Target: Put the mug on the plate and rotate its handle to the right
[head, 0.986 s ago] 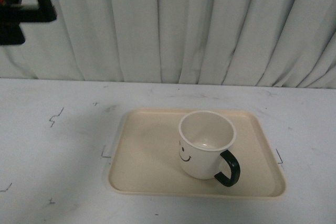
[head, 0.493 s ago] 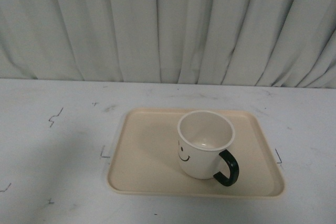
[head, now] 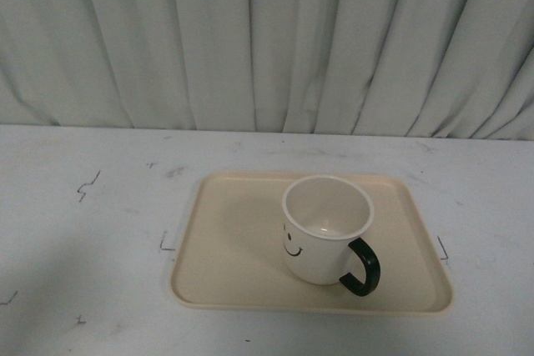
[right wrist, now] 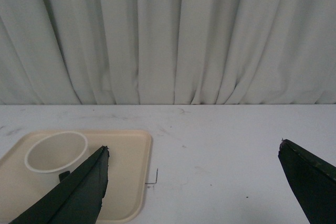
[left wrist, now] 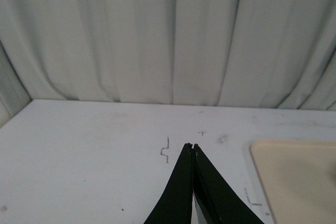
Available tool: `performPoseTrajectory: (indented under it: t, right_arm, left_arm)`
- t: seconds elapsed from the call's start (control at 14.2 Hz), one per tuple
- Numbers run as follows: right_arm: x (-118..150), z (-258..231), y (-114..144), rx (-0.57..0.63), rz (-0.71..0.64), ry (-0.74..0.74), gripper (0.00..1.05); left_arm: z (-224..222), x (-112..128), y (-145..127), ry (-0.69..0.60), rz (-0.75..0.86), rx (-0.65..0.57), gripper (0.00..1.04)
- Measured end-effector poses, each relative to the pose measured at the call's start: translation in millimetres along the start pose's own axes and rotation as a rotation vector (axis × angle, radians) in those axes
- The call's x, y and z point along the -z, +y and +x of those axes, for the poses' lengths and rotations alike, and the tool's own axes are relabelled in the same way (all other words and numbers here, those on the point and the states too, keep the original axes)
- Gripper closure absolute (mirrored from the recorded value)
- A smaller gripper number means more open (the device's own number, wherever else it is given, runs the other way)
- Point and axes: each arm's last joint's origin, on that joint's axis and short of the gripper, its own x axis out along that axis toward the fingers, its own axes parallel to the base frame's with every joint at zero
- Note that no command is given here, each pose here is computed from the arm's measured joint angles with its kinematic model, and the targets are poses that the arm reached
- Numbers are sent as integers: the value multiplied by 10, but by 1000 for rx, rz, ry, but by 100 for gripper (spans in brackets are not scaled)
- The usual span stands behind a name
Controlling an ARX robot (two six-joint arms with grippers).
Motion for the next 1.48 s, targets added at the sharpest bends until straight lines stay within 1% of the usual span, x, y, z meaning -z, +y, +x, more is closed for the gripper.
performPoseTrajectory:
  t: [0.14,0.56,1.34,1.41,1.48]
  right_arm:
    - [0,0,0,0,0,0,6]
    - [0,0,0,0,0,0,6]
    - [0,0,0,0,0,0,6]
    - [0,0,0,0,0,0,6]
    - [1,0,0,0,0,1,6]
  left_arm:
    - [-82,-12,-12,-5,0,23,103]
    - [-269,-53,-7,-21,0,22,103]
    - [-445,-56,-3,-27,0,22,103]
    - [-499,3,-2,24,1,23,103]
    - [-552,-37,-1,-32,0,23,103]
